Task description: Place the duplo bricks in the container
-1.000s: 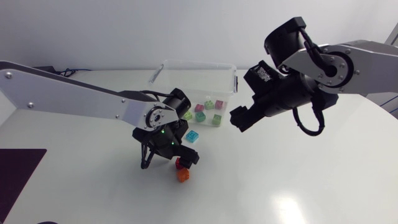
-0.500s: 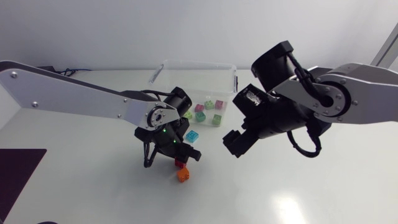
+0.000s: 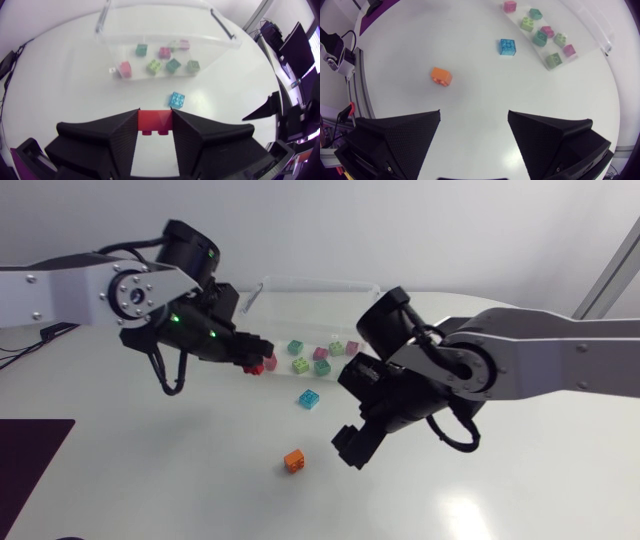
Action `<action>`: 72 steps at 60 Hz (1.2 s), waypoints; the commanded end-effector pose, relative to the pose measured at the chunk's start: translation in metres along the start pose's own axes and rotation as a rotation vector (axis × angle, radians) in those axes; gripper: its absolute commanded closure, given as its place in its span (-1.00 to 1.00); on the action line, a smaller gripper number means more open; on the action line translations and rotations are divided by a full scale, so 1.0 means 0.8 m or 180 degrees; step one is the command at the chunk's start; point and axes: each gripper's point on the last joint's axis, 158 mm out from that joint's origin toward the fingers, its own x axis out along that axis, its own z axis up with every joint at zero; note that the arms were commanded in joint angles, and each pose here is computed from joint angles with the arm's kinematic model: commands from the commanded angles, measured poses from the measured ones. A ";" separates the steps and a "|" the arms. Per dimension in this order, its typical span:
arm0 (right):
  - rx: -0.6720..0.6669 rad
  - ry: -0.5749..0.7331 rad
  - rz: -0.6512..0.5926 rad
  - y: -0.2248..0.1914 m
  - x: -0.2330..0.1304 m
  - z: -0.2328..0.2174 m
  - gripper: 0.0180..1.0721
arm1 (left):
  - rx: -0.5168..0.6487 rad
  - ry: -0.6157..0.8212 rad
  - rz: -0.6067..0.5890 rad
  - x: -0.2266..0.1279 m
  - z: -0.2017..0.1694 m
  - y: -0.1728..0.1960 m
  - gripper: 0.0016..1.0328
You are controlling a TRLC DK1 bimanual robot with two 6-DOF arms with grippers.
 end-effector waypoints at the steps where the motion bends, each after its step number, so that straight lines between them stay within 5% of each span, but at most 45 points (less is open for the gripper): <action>1: -0.0075 0.0101 0.0076 0.012 0.012 0.004 -0.85 | 0.0070 -0.0379 -0.0039 -0.028 0.045 -0.004 0.58; 11: -0.0129 0.0250 0.0247 0.033 0.030 0.008 -0.85 | 0.0026 -0.0842 -0.0060 -0.044 0.111 0.000 0.58; 25: -0.0132 0.0390 0.0363 0.048 0.042 0.020 -0.85 | -0.0118 -0.1095 -0.0072 -0.013 0.171 0.031 0.57; 72: 0.0005 0.0893 0.0506 0.082 0.100 0.033 -0.84 | -0.0090 -0.1076 -0.0092 0.089 0.200 0.050 0.54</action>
